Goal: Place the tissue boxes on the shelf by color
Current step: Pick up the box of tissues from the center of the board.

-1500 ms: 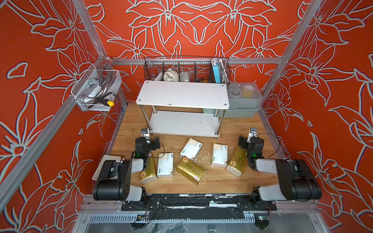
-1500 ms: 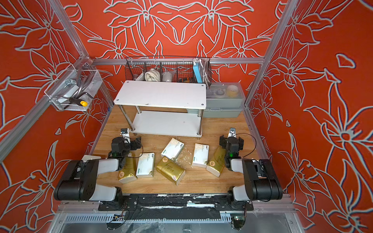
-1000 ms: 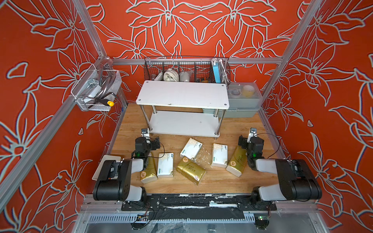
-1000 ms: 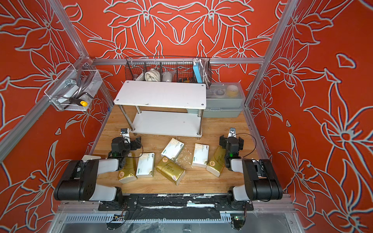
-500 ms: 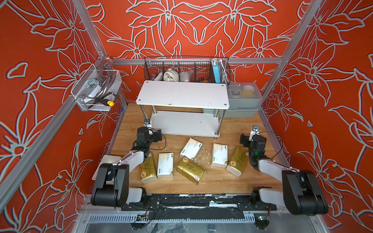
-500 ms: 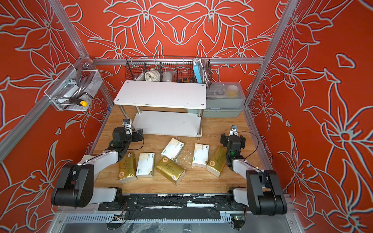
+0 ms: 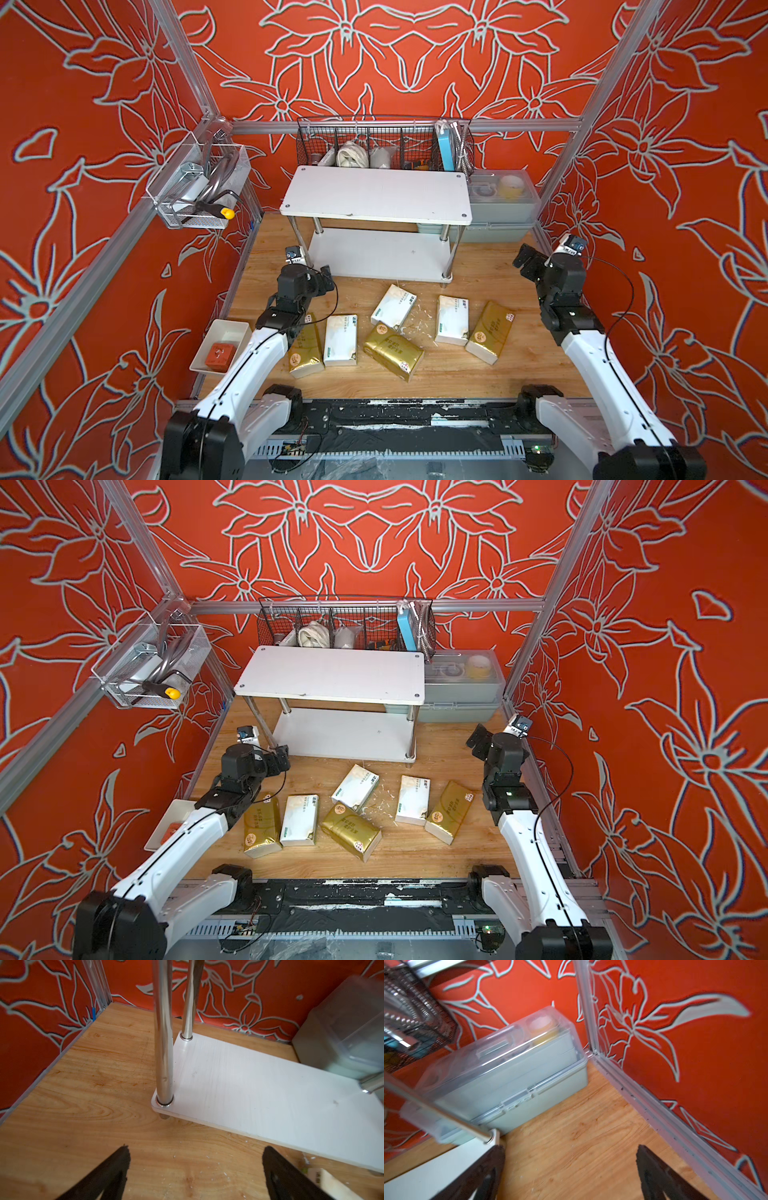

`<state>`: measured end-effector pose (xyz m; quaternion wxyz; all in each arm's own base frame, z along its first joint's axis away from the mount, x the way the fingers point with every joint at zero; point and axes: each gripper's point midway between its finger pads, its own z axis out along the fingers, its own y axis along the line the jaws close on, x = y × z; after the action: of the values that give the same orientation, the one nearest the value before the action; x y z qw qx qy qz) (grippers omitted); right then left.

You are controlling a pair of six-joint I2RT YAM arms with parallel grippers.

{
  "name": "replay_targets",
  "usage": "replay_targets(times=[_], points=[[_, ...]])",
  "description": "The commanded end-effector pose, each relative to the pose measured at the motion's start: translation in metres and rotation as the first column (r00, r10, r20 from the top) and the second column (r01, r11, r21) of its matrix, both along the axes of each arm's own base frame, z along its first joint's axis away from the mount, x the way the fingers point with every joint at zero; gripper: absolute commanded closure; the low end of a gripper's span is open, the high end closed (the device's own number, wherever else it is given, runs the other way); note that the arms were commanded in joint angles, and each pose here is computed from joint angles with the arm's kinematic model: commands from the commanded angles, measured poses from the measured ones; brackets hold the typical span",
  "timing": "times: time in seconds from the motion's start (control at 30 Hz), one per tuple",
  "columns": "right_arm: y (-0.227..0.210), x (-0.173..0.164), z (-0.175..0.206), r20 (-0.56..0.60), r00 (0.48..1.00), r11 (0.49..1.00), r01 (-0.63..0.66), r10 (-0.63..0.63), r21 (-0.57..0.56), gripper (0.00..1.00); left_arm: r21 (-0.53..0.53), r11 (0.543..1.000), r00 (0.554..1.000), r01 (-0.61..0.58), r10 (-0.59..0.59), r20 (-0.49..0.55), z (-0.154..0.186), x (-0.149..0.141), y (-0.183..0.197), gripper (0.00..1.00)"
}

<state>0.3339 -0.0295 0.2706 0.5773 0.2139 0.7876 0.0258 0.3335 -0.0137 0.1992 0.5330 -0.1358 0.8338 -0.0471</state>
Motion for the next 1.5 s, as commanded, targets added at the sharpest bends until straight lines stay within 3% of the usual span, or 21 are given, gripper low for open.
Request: replay_targets(times=[0.0, 0.27, 0.6, 1.07, 1.33, 1.47], points=[[0.038, -0.02, -0.003, -0.128, 0.97, 0.977, -0.197, 0.206, 0.081, 0.02, -0.085, 0.994, 0.996, -0.063, 0.058, -0.063, -0.007, -0.027, 0.0, 0.01], [0.089, -0.07, -0.013, -0.25, 0.875, 0.909, -0.392, 0.415, 0.138, 0.03, -0.195, 0.981, 0.996, -0.015, -0.003, -0.093, 0.005, -0.065, -0.022, 0.02], [0.132, -0.126, -0.042, -0.34, 0.732, 0.807, -0.536, 0.59, 0.246, 0.03, -0.264, 0.961, 0.957, 0.086, -0.153, -0.245, -0.011, -0.091, -0.05, 0.02], [0.186, -0.177, -0.075, -0.42, 0.454, 0.603, -0.716, 0.786, 0.353, 0.04, -0.261, 0.956, 0.889, 0.135, -0.233, -0.394, -0.023, -0.1, -0.064, 0.02], [0.233, -0.199, -0.095, -0.547, 0.297, 0.485, -0.842, 0.782, 0.235, 0.04, -0.271, 0.947, 0.859, 0.171, -0.278, -0.431, -0.03, -0.1, -0.072, 0.02], [0.261, -0.206, -0.108, -0.613, 0.249, 0.423, -0.893, 0.75, 0.153, 0.04, -0.279, 0.941, 0.848, 0.191, -0.301, -0.436, -0.032, -0.1, -0.076, 0.02]])
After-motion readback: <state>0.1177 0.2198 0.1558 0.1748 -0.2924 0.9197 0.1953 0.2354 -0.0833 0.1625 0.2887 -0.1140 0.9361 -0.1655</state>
